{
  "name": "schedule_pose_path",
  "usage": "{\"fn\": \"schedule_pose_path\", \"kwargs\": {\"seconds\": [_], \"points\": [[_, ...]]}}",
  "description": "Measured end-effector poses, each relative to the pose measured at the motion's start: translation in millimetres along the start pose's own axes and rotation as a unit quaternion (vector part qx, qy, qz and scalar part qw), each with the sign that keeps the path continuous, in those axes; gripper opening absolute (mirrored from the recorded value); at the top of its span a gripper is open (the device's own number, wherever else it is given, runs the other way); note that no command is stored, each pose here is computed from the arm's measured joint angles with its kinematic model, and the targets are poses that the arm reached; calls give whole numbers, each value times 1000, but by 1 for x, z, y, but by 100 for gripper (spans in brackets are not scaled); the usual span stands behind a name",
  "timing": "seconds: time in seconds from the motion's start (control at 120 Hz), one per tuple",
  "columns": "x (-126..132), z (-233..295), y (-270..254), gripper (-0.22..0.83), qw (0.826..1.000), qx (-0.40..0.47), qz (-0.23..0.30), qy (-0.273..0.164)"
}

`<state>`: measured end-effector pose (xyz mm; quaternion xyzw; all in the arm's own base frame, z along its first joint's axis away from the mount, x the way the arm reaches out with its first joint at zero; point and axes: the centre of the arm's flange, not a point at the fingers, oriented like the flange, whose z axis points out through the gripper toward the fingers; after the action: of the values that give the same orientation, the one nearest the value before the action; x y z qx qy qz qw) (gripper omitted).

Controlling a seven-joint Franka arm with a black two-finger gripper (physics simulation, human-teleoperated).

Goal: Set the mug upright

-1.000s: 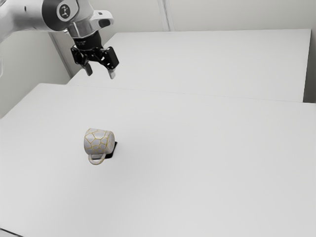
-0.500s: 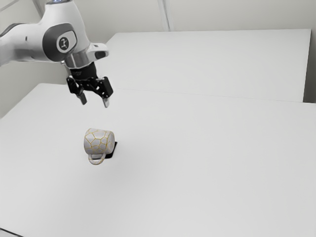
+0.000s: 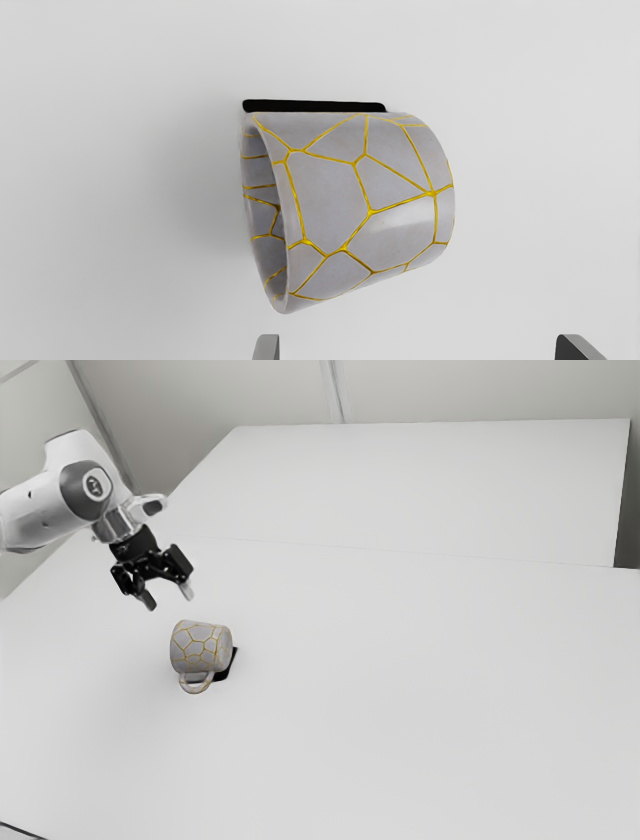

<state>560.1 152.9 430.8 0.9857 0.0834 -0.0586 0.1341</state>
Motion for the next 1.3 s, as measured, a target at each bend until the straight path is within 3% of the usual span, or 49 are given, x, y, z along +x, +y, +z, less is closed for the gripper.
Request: {"fn": "schedule_pose_path", "kwargs": {"seconds": [0.408, 0.858, 1.3], "points": [[27, 49, -101, 62, 987, -156, 27, 9], [23, 105, -109, 61, 946, -317, 62, -12], [17, 113, -97, -3, 919, -382, 90, -19]]}}
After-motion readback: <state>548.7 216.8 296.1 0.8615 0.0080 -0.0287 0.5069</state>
